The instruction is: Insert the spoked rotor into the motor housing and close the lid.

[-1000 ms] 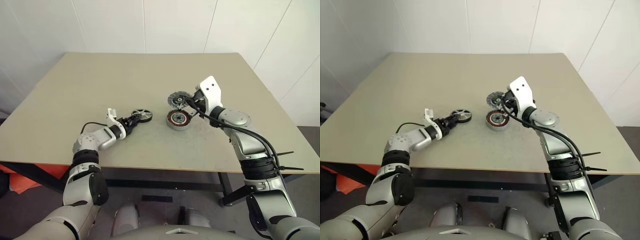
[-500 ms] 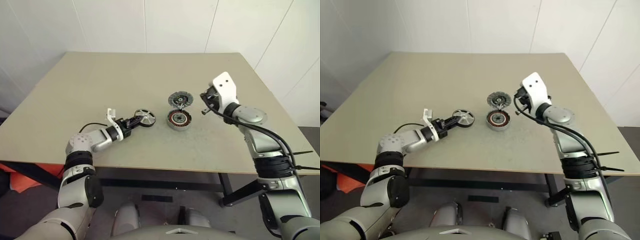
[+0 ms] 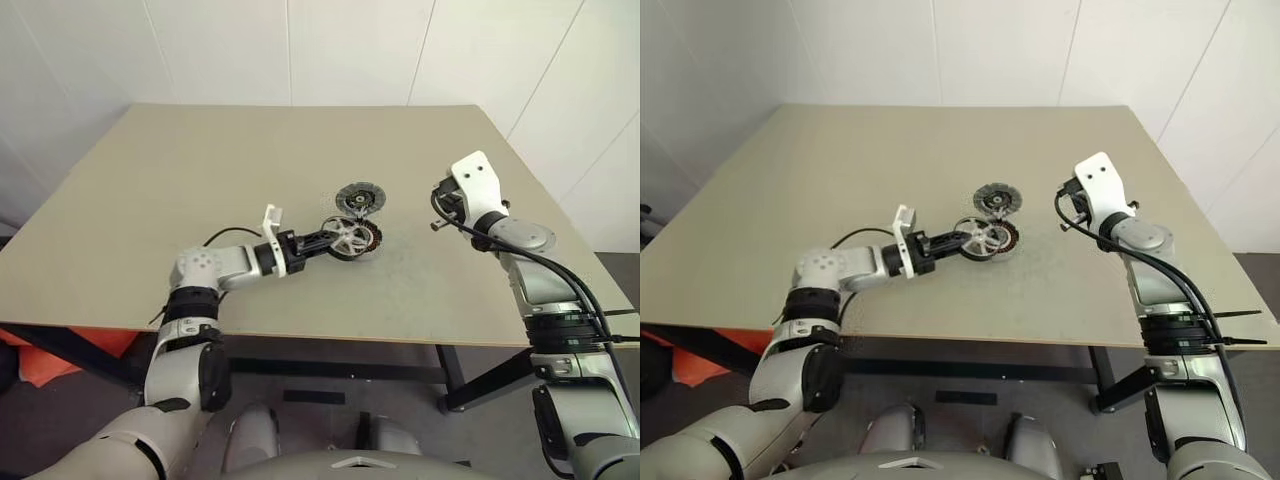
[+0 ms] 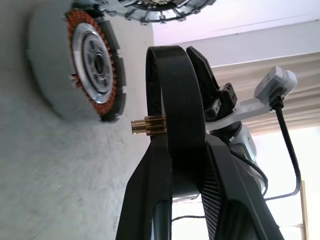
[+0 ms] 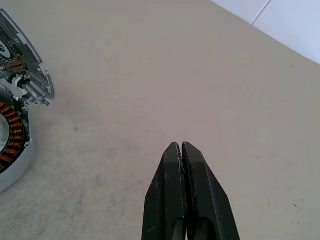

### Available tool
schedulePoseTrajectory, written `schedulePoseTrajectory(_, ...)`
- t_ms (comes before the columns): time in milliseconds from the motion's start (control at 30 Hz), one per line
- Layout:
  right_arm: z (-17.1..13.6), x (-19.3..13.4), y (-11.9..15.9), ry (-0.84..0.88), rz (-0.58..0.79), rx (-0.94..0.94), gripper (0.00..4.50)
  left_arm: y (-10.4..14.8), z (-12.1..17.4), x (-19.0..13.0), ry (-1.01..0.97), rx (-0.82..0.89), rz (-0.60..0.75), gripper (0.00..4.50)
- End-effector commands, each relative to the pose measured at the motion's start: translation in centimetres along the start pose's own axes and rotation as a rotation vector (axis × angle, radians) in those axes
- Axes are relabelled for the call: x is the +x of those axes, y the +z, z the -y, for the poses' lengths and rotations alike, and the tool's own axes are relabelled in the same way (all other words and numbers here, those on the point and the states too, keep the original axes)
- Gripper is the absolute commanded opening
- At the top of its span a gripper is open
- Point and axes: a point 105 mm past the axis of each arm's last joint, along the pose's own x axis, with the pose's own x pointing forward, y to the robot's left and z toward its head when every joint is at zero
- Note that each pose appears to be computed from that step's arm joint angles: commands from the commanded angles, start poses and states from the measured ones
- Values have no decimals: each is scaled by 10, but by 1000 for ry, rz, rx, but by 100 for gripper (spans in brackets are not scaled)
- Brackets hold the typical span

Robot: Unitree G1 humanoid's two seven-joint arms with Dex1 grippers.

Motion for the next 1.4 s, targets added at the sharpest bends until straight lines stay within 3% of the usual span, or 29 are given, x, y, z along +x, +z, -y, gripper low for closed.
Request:
schedulePoseTrajectory(33,8,-4,11,-36,43,-15,0,8,12,16,-47,30,12,40)
schedulePoseTrajectory(267,11,-7,9,-49,40,-8,0,13,-11,38,42,10,71,40)
schedulePoseTrajectory(500,9,-8,6,-50,32,-8,0,14,-14,49,39,1,93,40)
schedulePoseTrajectory(800,8,-7,6,-49,33,-8,0,25,-18,45,51,5,158,40)
schedulePoseTrajectory(1000,5,-5,10,-38,44,-6,0,13,-36,46,135,17,122,40)
schedulePoseTrajectory(1033,4,-5,10,-37,46,-6,0,12,-39,46,151,16,122,112)
schedulePoseTrajectory(1233,3,-5,9,-34,47,-6,0,5,-38,47,130,-6,83,299)
schedulePoseTrajectory(1400,3,-5,8,-38,45,-8,0,13,-36,37,137,-11,94,299)
